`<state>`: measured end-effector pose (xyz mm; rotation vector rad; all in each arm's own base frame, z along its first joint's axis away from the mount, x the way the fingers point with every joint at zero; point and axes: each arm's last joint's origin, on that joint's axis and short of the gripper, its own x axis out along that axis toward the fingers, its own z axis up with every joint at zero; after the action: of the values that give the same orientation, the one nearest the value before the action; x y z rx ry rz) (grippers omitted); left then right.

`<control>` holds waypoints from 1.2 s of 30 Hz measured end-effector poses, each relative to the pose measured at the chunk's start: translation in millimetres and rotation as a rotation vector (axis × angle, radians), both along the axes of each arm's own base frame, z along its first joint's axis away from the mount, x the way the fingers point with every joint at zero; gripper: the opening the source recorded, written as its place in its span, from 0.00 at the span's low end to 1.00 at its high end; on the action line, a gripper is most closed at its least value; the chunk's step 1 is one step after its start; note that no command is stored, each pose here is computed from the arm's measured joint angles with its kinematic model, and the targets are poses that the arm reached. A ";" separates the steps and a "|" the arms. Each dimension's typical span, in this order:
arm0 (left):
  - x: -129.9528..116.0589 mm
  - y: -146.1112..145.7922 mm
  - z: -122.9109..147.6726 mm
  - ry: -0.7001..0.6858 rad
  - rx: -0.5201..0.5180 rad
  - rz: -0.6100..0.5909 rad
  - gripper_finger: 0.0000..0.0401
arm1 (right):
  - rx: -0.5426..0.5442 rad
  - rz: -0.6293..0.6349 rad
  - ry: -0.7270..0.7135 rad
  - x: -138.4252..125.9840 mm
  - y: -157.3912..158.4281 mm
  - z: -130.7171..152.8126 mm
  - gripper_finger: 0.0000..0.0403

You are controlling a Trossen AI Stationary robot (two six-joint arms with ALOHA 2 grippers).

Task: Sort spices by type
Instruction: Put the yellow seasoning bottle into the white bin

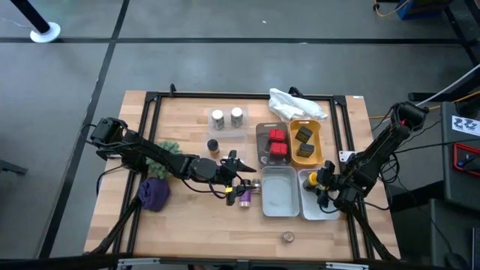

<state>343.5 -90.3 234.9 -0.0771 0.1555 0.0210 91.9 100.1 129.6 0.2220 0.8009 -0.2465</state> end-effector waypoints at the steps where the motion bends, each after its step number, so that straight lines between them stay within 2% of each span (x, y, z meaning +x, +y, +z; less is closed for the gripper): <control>1: 0.0 0.1 0.0 0.000 0.000 0.000 0.66 | 0.006 0.005 0.008 -0.1 0.2 -0.1 0.60; 23: 0.0 0.0 0.0 0.000 0.000 0.000 0.66 | 0.035 0.001 0.032 -0.5 1.0 -0.1 0.60; 31: 0.0 0.0 0.0 0.000 0.000 0.000 0.66 | 0.038 0.062 0.170 0.2 7.6 20.3 0.60; 36: 0.0 0.0 0.0 0.000 0.000 0.000 0.66 | 0.040 0.066 0.216 -1.2 7.3 22.9 0.60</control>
<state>343.5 -90.3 234.9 -0.0771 0.1555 0.0210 90.7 107.4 152.5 0.2087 1.0265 -0.1944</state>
